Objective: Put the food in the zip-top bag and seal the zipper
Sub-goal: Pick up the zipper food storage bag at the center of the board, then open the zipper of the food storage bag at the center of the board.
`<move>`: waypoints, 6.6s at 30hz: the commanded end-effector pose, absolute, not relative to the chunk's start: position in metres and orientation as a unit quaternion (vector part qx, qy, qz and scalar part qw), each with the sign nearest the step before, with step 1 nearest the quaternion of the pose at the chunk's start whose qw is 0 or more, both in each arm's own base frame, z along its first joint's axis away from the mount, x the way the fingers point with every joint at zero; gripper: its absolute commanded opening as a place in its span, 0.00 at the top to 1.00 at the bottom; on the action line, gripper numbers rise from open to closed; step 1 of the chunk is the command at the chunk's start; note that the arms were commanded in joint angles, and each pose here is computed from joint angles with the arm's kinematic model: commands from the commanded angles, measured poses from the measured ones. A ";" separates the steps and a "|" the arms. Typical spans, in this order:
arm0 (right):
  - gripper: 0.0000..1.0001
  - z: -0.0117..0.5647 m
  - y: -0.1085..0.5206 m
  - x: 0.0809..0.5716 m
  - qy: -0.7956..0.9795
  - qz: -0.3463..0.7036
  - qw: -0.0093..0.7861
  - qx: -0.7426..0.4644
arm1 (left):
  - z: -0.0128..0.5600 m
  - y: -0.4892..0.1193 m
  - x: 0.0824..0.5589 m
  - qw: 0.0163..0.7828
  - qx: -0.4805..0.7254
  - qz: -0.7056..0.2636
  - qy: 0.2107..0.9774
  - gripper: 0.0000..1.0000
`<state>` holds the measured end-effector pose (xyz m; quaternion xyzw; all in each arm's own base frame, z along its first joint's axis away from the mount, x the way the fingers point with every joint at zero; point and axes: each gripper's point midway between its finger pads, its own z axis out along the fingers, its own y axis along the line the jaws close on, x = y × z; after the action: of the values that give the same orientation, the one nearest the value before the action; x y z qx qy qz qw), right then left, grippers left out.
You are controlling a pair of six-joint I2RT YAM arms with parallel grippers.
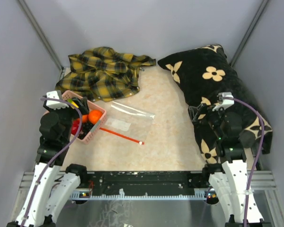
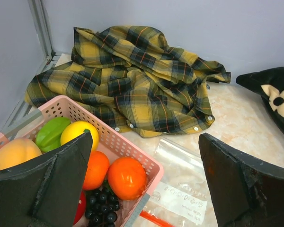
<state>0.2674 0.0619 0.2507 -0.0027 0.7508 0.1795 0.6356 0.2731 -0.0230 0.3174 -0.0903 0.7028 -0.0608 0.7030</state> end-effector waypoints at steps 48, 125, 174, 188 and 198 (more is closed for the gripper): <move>0.18 0.051 0.346 0.244 0.787 0.130 0.244 -0.551 | 0.309 -0.028 0.276 0.685 -0.084 -0.077 0.719 0.00; 1.00 0.154 0.319 0.269 0.828 0.316 0.392 -0.245 | 0.161 -0.224 0.271 0.399 -0.041 -0.471 0.786 0.11; 0.94 0.150 0.338 0.258 0.819 0.359 0.373 -0.248 | 0.143 -0.253 0.326 0.417 -0.044 -0.464 0.780 1.00; 0.59 0.179 0.340 0.288 0.810 0.303 0.448 -0.229 | 0.143 -0.249 0.312 0.422 -0.047 -0.417 0.804 1.00; 0.46 0.181 0.357 0.276 0.793 0.322 0.448 -0.260 | 0.160 -0.256 0.312 0.433 -0.039 -0.387 0.813 1.00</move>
<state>0.2687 0.3382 0.1536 -0.2484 0.8223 0.3065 0.4100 0.3077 -0.2545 0.1382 -0.0469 0.8210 -0.3971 0.4076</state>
